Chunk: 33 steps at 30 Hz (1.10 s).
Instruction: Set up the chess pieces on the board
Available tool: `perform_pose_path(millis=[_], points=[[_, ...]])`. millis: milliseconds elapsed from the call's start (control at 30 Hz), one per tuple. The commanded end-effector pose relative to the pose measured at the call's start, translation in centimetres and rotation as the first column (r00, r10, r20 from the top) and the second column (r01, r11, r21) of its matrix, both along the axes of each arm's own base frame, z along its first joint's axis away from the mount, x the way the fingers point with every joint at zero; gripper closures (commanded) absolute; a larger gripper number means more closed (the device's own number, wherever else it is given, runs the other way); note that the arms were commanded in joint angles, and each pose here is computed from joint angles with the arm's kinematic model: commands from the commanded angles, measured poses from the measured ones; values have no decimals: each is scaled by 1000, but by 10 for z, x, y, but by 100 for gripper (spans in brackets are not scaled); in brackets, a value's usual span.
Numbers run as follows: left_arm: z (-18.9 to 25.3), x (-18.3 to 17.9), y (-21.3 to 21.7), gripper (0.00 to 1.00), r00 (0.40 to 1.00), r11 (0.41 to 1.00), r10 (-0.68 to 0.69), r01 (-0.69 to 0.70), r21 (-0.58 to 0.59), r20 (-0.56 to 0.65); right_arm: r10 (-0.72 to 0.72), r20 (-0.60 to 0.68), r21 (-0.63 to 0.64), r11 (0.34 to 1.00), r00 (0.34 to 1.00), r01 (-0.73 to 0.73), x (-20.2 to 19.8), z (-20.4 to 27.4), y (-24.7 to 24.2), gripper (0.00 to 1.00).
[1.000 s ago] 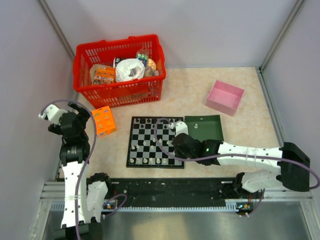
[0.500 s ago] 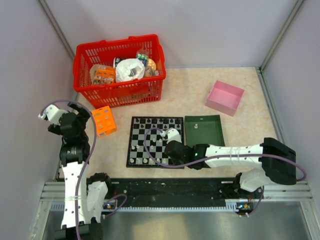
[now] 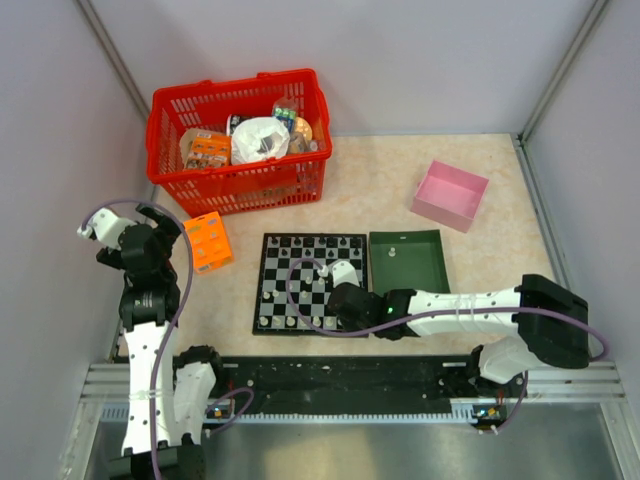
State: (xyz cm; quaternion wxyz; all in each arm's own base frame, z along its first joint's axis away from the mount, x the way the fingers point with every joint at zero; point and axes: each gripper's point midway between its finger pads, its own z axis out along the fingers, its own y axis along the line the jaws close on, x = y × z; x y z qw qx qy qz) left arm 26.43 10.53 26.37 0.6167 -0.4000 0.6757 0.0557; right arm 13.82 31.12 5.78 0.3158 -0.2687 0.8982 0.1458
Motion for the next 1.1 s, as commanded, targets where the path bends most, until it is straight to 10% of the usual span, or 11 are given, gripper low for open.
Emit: perform_pose_path(millis=[0,667,1067], points=[[14,4,0,1,998,1000,-3,3,4,59,29,-11,23,999,1000,-29,-8,-2,8,100],[10,4,1,1,999,1000,1,-1,5,50,14,2,14,1000,1000,-15,-5,3,6,73],[10,3,1,1,999,1000,2,-2,3,54,-75,201,135,990,977,48,28,94,-1,59]])
